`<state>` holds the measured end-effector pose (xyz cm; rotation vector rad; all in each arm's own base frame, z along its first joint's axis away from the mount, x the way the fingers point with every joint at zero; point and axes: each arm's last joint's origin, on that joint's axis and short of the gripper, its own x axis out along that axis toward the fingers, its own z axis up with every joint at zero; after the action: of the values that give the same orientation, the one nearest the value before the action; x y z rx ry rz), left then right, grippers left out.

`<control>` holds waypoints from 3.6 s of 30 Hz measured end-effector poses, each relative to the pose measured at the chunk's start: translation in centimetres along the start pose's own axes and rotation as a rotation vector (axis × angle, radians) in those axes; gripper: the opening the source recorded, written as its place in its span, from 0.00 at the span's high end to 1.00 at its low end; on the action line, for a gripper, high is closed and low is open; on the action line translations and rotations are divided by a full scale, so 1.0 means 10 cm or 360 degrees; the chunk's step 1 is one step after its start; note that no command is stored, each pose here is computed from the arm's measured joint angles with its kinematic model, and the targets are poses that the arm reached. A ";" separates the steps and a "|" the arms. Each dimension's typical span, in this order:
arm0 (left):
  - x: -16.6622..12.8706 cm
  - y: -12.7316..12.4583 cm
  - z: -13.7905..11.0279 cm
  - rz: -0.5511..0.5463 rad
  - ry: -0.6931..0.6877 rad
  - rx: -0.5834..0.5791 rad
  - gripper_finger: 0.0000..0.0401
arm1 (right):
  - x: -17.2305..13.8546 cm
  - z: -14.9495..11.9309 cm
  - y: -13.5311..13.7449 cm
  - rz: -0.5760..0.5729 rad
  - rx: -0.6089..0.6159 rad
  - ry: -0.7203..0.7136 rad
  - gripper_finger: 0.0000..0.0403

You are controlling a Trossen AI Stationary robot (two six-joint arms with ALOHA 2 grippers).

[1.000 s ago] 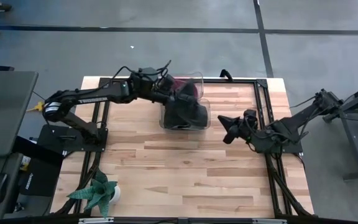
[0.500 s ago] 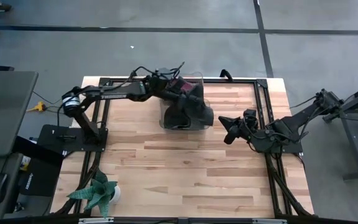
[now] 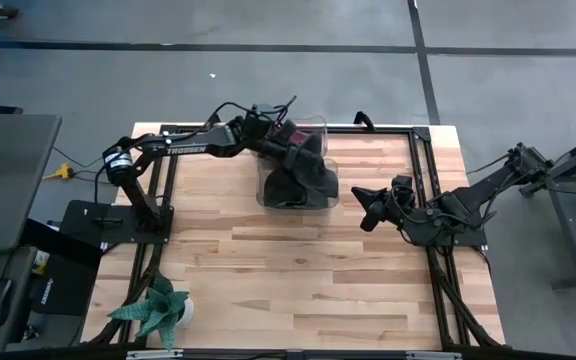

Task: Pick & Place hat
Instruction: Put the black cap into the bottom transparent bin

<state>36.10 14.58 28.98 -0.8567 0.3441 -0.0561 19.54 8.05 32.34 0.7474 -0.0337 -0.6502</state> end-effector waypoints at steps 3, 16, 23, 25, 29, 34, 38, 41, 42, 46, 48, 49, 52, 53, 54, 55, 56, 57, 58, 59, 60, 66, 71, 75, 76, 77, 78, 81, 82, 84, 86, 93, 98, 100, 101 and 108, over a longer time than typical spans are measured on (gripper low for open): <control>0.02 0.01 0.00 -0.0006 -0.0011 0.0027 1.00 | 0.00 0.00 0.00 0.0000 0.0000 0.0000 1.00; 0.31 0.25 -0.16 0.0084 0.0033 -0.0049 1.00 | 0.00 0.00 0.00 0.0007 0.0015 0.0011 1.00; 0.34 0.31 -0.24 0.0204 0.0100 -0.0116 0.99 | 0.00 0.00 0.01 0.0012 0.0017 0.0019 1.00; 0.34 0.32 -0.23 0.0221 0.0088 -0.0070 0.98 | 0.00 0.00 0.01 0.0013 0.0017 0.0020 1.00; 0.29 0.25 -0.20 0.0216 0.0062 -0.0027 0.91 | 0.00 0.00 0.01 0.0013 0.0018 0.0020 1.00; 0.22 0.18 -0.17 0.0228 0.0027 -0.0010 0.76 | 0.00 0.00 0.00 0.0011 0.0043 0.0027 1.00; 0.17 0.12 -0.15 0.0228 0.0023 -0.0016 0.68 | 0.00 -0.02 -0.01 0.0004 0.0054 0.0061 1.00; 0.13 0.10 -0.15 0.0277 0.0047 -0.0050 0.66 | 0.01 -0.03 -0.01 0.0001 0.0052 0.0063 1.00; 0.13 0.10 -0.16 0.0315 0.0085 -0.0080 0.66 | 0.01 -0.03 -0.01 0.0002 0.0060 0.0066 1.00; 0.09 0.08 -0.17 0.0435 0.0216 -0.0149 0.66 | 0.06 -0.04 -0.02 -0.0013 0.0068 0.0088 1.00; 0.07 0.04 -0.14 0.0463 0.0241 -0.0144 0.66 | 0.09 -0.04 -0.03 -0.0018 0.0066 0.0110 1.00; 0.06 0.03 -0.14 0.0488 0.0256 -0.0154 0.66 | 0.11 -0.04 -0.03 -0.0026 0.0062 0.0116 1.00; 0.04 -0.06 -0.08 0.0568 0.0253 -0.0149 0.71 | 0.17 -0.06 -0.04 -0.0044 0.0055 0.0133 1.00; 0.03 -0.10 -0.06 0.0592 0.0244 -0.0139 0.74 | 0.19 -0.08 -0.04 -0.0053 0.0048 0.0143 1.00; 0.02 -0.13 -0.04 0.0624 0.0243 -0.0130 0.78 | 0.22 -0.09 -0.05 -0.0064 0.0044 0.0149 1.00; 0.00 -0.17 -0.02 0.0651 0.0254 -0.0126 0.83 | 0.24 -0.10 -0.05 -0.0071 0.0039 0.0158 1.00; -0.03 -0.21 0.01 0.0671 0.0276 -0.0122 0.89 | 0.26 -0.10 -0.05 -0.0076 0.0036 0.0170 1.00; -0.05 -0.25 0.04 0.0682 0.0293 -0.0121 0.94 | 0.28 -0.11 -0.06 -0.0083 0.0035 0.0178 1.00; -0.08 -0.30 0.07 0.0690 0.0301 -0.0122 0.97 | 0.31 -0.12 -0.06 -0.0092 0.0035 0.0177 1.00; -0.10 -0.34 0.09 0.0699 0.0302 -0.0119 0.97 | 0.33 -0.12 -0.06 -0.0097 0.0040 0.0172 1.00; -0.11 -0.36 0.11 0.0711 0.0310 -0.0112 0.97 | 0.35 -0.13 -0.06 -0.0099 0.0046 0.0169 1.00; -0.19 -0.36 0.05 0.0962 0.0384 -0.0126 0.99 | 0.48 -0.12 -0.06 -0.0113 0.0057 0.0148 1.00; -0.29 -0.29 -0.06 0.1266 0.0500 -0.0161 1.00 | 0.56 -0.09 -0.06 -0.0116 0.0068 0.0125 1.00; -0.34 -0.28 -0.13 0.1497 0.0539 -0.0142 1.00 | 0.60 -0.08 -0.07 -0.0102 0.0068 0.0143 1.00; -0.35 -0.28 -0.15 0.1551 0.0533 -0.0137 1.00 | 0.61 -0.07 -0.07 -0.0100 0.0070 0.0147 1.00; -0.36 -0.28 -0.16 0.1598 0.0536 -0.0130 1.00 | 0.62 -0.07 -0.07 -0.0102 0.0070 0.0151 1.00; -0.37 -0.28 -0.18 0.1633 0.0551 -0.0128 1.00 | 0.64 -0.07 -0.08 -0.0103 0.0073 0.0155 1.00; -0.43 -0.27 -0.23 0.1698 0.0657 -0.0176 1.00 | 0.70 -0.06 -0.08 -0.0095 0.0096 0.0149 1.00; -0.45 -0.27 -0.25 0.1713 0.0692 -0.0201 1.00 | 0.73 -0.07 -0.08 -0.0088 0.0100 0.0160 1.00; -0.45 -0.27 -0.26 0.1713 0.0705 -0.0209 1.00 | 0.82 -0.08 -0.08 -0.0061 0.0109 0.0191 1.00; -0.42 -0.28 -0.25 0.1683 0.0672 -0.0193 1.00 | 0.91 -0.10 -0.09 -0.0055 0.0111 0.0226 1.00; -0.39 -0.30 -0.25 0.1653 0.0648 -0.0196 0.96 | 1.32 -0.20 -0.30 -0.0130 -0.0123 0.0397 0.98; -0.40 -0.30 -0.27 0.1671 0.0671 -0.0201 0.88 | 1.61 -0.16 -0.45 0.0098 -0.0589 0.0592 0.87; -0.40 -0.30 -0.26 0.1666 0.0664 -0.0199 0.85 | 1.70 -0.13 -0.47 0.0291 -0.0842 0.0610 0.83; -0.40 -0.30 -0.26 0.1662 0.0657 -0.0197 0.83 | 1.74 -0.11 -0.48 0.0308 -0.0895 0.0571 0.81; -0.39 -0.29 -0.24 0.1674 0.0623 -0.0173 0.69 | 1.85 -0.02 -0.58 0.0116 -0.1169 0.0379 0.80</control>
<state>31.90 11.60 30.78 -0.6806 1.1365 0.7854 31.37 -5.43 24.89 0.1066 0.3780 -0.4497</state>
